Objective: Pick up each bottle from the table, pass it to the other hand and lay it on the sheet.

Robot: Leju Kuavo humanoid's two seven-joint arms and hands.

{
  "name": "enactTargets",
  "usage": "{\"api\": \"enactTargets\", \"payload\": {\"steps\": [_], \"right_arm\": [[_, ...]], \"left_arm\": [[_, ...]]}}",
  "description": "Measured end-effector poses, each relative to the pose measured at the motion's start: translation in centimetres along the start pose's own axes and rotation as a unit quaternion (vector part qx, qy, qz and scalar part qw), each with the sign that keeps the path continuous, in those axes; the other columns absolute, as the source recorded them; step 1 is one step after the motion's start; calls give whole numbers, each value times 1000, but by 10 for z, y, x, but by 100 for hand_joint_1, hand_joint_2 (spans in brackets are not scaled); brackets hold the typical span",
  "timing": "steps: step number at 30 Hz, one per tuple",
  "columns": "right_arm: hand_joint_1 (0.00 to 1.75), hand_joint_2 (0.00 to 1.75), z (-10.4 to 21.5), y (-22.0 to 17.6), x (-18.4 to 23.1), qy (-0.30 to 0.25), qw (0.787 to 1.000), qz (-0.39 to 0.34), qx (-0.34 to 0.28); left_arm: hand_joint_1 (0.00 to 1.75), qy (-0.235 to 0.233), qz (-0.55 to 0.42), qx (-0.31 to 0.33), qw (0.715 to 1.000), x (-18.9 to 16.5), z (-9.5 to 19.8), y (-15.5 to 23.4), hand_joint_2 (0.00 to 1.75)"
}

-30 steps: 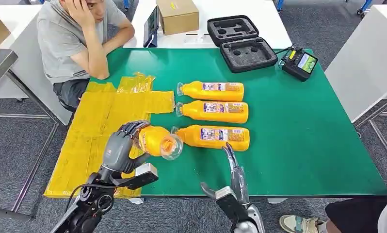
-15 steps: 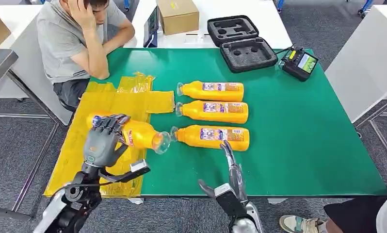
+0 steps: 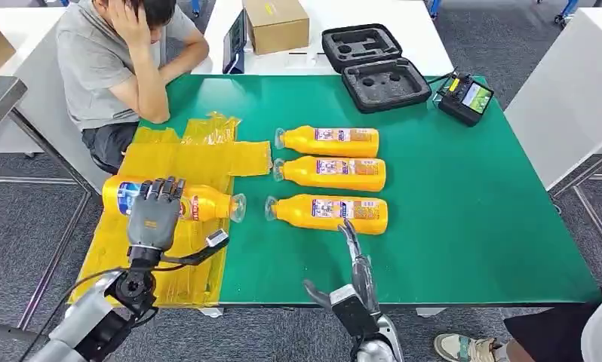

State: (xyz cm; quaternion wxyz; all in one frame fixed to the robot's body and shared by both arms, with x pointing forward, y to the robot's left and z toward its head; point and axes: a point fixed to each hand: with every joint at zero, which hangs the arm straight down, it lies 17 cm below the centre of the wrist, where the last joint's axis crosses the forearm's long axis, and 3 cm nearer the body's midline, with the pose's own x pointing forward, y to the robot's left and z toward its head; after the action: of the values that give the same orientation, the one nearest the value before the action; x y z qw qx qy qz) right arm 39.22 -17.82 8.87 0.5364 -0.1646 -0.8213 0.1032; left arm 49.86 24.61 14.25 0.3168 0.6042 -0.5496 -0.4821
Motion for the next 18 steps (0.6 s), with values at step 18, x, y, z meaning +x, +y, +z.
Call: {"api": "enactTargets", "payload": {"steps": [18], "right_arm": [[0, 175, 1, 2, -1, 4, 1000, -4, 1]], "left_arm": [[159, -107, 8, -130, 986, 50, 0, -65, 175]]}}
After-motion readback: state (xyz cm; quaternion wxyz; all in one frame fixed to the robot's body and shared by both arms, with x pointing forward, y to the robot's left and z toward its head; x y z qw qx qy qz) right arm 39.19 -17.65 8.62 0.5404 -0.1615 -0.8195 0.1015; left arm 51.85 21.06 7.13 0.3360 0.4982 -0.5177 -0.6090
